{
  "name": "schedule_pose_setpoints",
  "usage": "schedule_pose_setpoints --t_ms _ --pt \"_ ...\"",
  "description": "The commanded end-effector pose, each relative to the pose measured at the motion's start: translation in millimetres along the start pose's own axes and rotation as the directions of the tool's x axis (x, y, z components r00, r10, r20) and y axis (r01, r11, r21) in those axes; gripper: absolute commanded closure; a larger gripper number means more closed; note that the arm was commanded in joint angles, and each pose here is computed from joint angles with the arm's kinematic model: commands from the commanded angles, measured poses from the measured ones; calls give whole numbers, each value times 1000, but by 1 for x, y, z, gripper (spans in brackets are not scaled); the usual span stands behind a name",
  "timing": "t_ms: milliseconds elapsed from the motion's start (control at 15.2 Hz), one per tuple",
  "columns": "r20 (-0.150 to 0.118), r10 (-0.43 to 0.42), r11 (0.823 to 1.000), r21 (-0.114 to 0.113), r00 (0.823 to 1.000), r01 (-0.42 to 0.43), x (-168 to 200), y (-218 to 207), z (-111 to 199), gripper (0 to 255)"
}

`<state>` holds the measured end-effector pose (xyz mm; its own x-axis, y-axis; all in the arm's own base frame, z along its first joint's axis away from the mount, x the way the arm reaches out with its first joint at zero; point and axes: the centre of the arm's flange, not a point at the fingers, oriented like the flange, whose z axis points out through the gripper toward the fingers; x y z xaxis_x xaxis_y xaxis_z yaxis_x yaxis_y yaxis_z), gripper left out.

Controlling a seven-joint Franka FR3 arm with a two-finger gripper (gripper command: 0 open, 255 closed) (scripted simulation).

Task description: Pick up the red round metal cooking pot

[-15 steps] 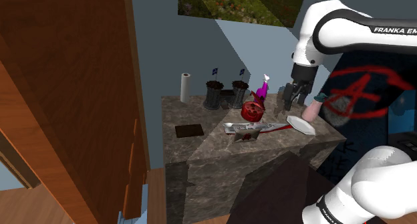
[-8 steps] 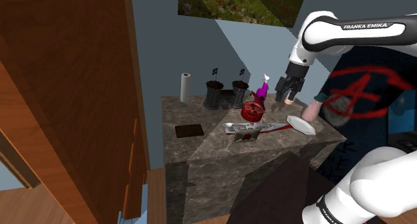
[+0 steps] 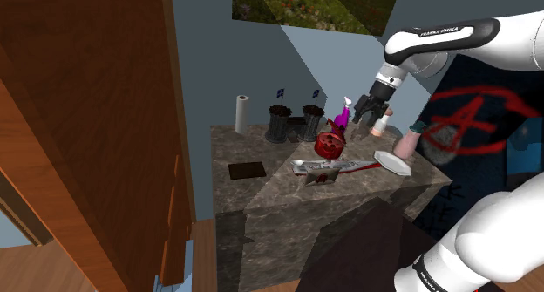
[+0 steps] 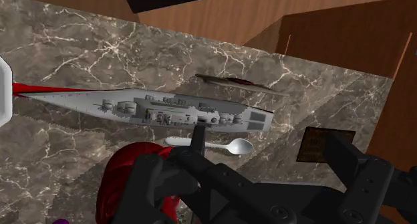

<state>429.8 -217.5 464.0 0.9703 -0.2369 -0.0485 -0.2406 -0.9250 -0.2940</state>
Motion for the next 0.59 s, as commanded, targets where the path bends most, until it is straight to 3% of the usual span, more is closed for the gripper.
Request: schedule_pose_setpoints --t_ms 0,528 --pt "-22 16 999 43 1000 -15 17 21 7 0" --pt "-90 89 974 215 992 -68 85 112 30 0"
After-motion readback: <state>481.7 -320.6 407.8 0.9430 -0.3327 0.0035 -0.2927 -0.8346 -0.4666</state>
